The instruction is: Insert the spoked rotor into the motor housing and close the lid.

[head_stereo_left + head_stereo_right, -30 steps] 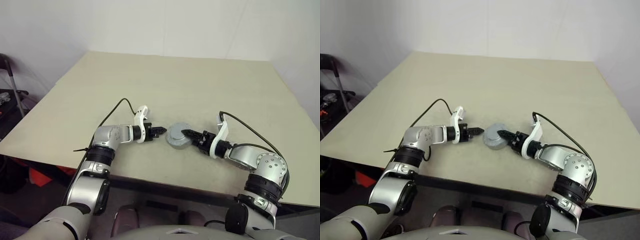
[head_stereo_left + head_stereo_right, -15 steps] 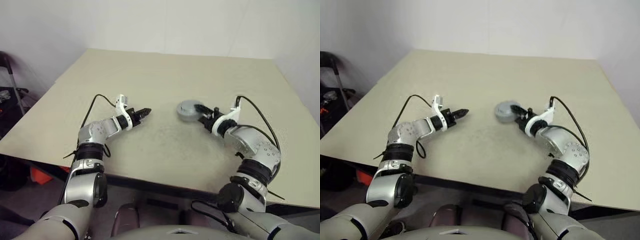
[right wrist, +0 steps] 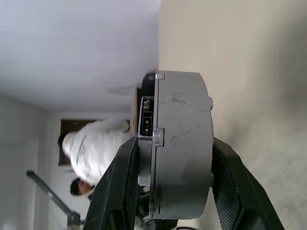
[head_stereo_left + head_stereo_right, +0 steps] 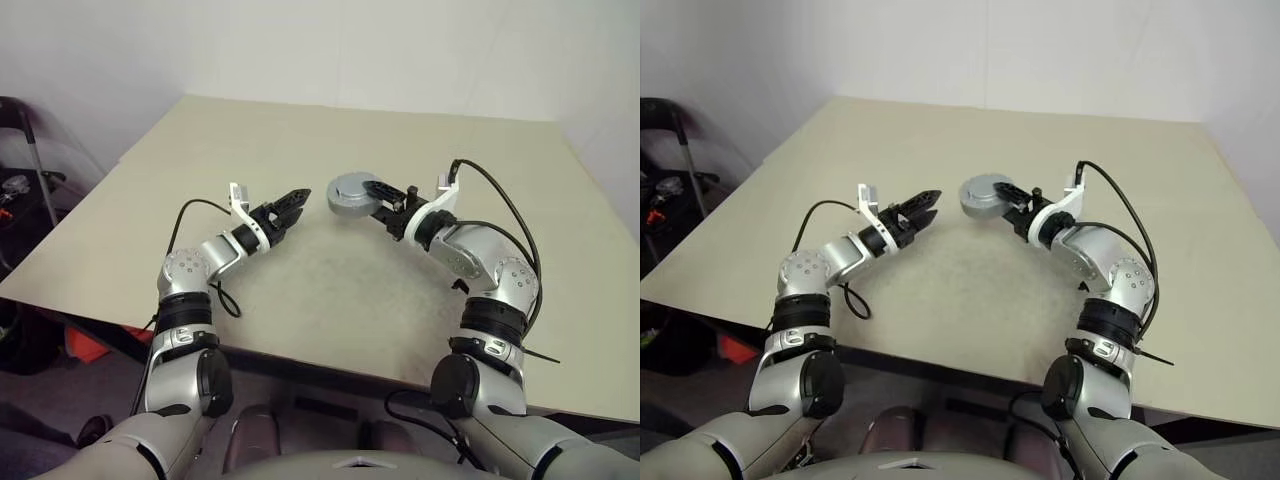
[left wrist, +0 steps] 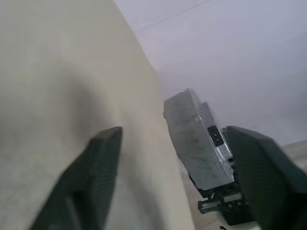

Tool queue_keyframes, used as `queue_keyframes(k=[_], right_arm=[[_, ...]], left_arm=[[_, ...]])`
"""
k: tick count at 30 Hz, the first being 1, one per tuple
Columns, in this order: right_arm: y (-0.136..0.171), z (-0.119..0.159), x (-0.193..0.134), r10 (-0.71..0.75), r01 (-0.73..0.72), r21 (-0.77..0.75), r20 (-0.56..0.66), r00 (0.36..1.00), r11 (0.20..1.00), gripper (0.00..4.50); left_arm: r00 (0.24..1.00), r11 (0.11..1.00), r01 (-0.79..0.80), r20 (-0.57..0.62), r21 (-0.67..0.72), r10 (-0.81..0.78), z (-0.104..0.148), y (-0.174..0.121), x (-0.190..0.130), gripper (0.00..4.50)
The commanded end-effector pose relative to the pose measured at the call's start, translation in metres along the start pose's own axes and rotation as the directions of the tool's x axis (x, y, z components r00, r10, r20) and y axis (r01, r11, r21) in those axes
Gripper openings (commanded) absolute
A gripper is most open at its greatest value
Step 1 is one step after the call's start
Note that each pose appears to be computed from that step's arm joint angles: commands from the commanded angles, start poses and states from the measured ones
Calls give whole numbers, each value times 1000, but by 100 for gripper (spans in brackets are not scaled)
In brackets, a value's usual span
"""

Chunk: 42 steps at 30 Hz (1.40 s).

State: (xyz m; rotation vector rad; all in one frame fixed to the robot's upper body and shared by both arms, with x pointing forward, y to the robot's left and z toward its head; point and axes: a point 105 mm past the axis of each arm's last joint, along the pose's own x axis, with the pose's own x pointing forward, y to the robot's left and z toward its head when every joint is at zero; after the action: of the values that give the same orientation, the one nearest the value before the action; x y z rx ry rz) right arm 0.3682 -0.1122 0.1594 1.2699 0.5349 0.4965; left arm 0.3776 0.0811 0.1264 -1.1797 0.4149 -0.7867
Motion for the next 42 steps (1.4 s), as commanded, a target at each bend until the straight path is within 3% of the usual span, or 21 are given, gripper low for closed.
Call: queue_keyframes(k=[1, 13, 19, 22, 27, 38, 42], right_arm=[[29, -7, -3, 110, -111, -45, -36, 993, 993, 201], [26, -21, -8, 96, -101, -64, -85, 992, 993, 201], [22, -20, -7, 84, -91, -75, -83, 993, 993, 201], [21, -18, -7, 82, -89, -83, -75, 994, 993, 201], [22, -18, -8, 87, -94, -93, -74, 993, 991, 201], [24, -11, -9, 87, -92, -174, -34, 996, 980, 201], [18, 4, -9, 25, -12, -243, 48, 999, 970, 338]], left_arm=[[995, 993, 97, -22, -69, -99, -2, -17, 3, 436], [985, 974, 165, -30, -156, -172, -12, -28, 22, 436], [989, 981, 127, -61, -147, -137, -25, -21, 34, 436], [993, 985, 99, -55, -140, -108, -26, -15, 35, 379], [993, 986, 98, -57, -138, -107, -27, -14, 36, 225], [993, 988, 86, -68, -127, -95, -28, -12, 33, 224], [994, 989, 83, -56, -118, -90, -25, -11, 31, 224]])
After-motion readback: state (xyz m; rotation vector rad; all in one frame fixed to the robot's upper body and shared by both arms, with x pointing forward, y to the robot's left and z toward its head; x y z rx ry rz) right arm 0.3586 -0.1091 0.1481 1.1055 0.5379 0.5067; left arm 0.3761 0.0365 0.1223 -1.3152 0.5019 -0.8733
